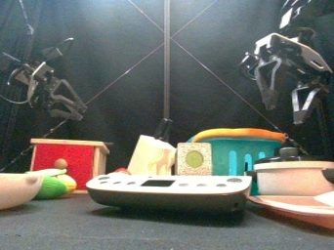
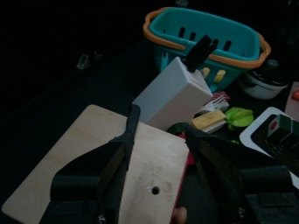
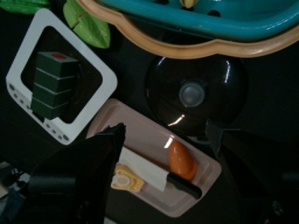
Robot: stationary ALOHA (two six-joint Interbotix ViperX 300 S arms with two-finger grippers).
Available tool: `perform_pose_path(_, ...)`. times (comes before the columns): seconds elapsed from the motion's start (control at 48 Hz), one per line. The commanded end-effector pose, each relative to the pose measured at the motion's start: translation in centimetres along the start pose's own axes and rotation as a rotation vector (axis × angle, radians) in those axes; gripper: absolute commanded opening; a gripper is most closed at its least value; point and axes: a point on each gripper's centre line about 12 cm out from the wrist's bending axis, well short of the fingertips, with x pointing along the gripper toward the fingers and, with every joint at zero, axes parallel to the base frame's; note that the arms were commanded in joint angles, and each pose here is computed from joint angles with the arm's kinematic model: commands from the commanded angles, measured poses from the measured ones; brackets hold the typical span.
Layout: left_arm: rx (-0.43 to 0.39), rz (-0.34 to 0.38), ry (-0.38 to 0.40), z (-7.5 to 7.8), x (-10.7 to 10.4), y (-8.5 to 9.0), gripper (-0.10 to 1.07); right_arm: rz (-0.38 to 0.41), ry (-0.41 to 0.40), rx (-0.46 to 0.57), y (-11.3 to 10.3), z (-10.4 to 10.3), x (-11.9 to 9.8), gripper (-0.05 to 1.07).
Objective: Grab pot lid
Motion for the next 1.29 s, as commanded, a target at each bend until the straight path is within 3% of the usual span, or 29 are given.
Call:
perform_pose_path(0.0,0.003,-0.007,-0.019,0.6,0.1,-0.1,0.87,0.047,-0.045,-0.016,0.3,0.0,-0.4,1.02)
perform_pose_path(0.375,0.003,-0.006,-0.019,0.6,0.1,-0.1,0.87,-0.018,-0.091,-0.052,-1.6,-0.3,2.0,1.02)
perform_pose_path(1.083,0.003,-0.006,-0.018,0.6,0.1,-0.1,0.87,-0.106,-0.099,-0.094,-1.9,0.2,4.6,1.01)
perform_pose_path(1.271,0.003,-0.006,-0.018,0.6,0.1,-0.1,0.87,-0.110,-0.095,-0.093,-2.0,0.1,4.7,0.93)
